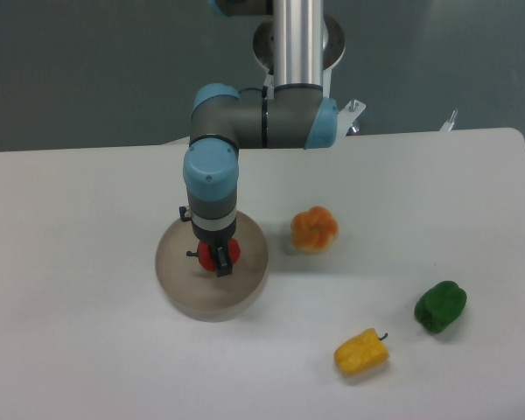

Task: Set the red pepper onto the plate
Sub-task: 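Hold the red pepper on the plate and open the gripper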

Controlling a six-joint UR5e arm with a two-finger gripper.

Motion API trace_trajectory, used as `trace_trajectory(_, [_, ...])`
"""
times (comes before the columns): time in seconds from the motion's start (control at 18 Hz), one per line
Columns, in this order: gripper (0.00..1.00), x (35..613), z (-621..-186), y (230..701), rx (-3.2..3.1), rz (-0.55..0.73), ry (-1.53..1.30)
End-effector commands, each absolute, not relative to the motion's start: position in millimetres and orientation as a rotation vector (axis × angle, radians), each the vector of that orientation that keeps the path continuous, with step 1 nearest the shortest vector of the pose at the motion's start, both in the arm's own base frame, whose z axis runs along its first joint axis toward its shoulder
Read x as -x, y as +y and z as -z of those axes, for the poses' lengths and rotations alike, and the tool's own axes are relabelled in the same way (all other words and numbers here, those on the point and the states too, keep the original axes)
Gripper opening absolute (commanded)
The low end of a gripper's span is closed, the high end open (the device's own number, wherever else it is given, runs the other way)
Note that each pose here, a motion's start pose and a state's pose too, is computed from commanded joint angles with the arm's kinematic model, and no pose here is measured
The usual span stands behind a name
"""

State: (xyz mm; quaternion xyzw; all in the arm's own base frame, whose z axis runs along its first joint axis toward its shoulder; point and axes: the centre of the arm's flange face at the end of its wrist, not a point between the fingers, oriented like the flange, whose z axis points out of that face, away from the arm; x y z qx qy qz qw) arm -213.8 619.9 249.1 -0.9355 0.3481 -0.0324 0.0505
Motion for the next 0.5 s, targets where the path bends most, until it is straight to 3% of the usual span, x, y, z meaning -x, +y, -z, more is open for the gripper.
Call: trace_trajectory(0.5, [0.56, 208.2, -240.8, 623.6, 2.846, 0.118, 1.063])
